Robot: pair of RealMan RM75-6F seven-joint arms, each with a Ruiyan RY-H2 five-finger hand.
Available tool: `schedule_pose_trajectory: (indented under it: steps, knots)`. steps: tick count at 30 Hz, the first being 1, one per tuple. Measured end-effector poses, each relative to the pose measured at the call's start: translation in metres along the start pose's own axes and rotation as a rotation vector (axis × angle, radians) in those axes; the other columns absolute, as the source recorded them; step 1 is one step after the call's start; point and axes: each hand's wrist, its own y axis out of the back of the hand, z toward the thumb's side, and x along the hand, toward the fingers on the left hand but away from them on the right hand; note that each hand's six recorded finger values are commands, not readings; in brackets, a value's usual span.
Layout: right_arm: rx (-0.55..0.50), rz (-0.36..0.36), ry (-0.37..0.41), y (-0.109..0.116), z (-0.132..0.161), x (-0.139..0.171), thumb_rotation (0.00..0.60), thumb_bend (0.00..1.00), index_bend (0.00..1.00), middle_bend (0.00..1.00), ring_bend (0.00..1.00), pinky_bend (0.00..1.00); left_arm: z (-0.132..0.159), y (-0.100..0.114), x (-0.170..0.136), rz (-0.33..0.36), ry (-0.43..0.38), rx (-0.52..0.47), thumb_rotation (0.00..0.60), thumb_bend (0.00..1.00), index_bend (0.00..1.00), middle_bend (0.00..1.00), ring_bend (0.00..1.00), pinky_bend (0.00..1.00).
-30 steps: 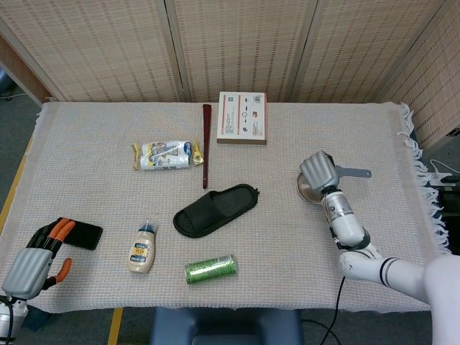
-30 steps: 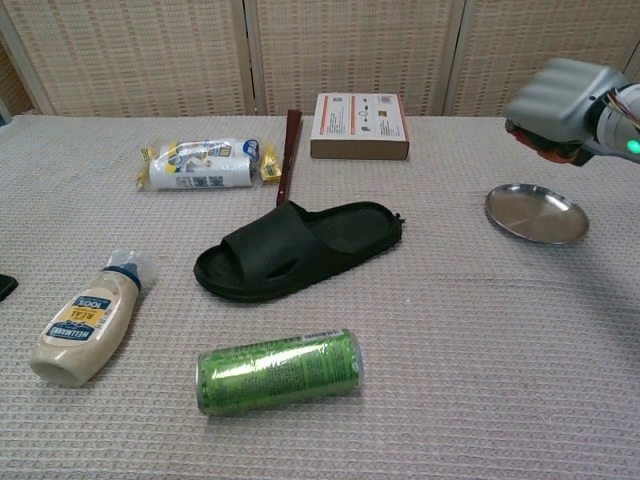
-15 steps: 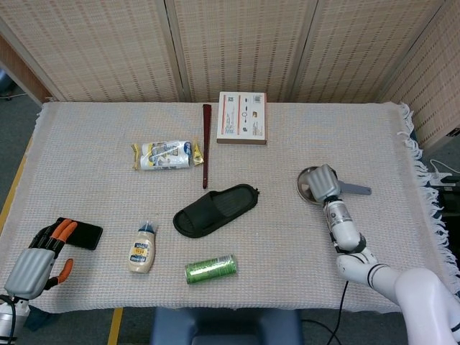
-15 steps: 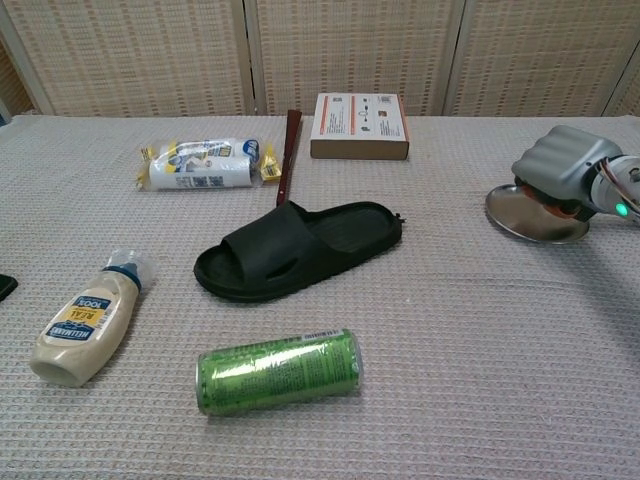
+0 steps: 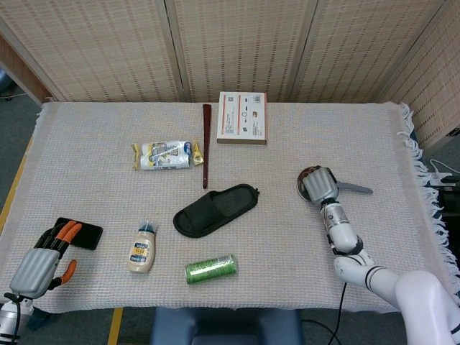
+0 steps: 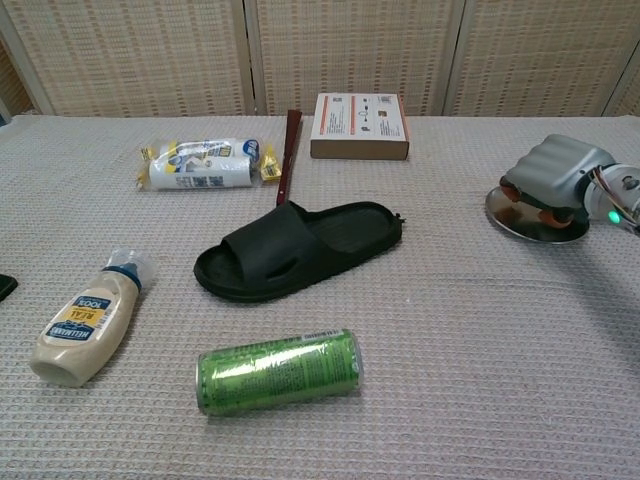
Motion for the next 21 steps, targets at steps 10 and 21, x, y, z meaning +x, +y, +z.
schedule_pose_trajectory:
  steps: [10,21]
  knots:
    - [-0.04,0.001,0.024,0.005,-0.005,0.014,0.6,0.3,0.05,0.17,0.16,0.55,0.004,0.003,-0.004,0.015,-0.013,0.004,0.6,0.51,0.0,0.0,0.0,0.11]
    - [-0.42,-0.144,0.03,0.04,-0.035,0.073,0.6,0.21,0.0,0.03,0.0,0.21,0.004,0.012,-0.009,0.057,-0.013,0.007,0.6,0.51,0.0,0.0,0.0,0.11]
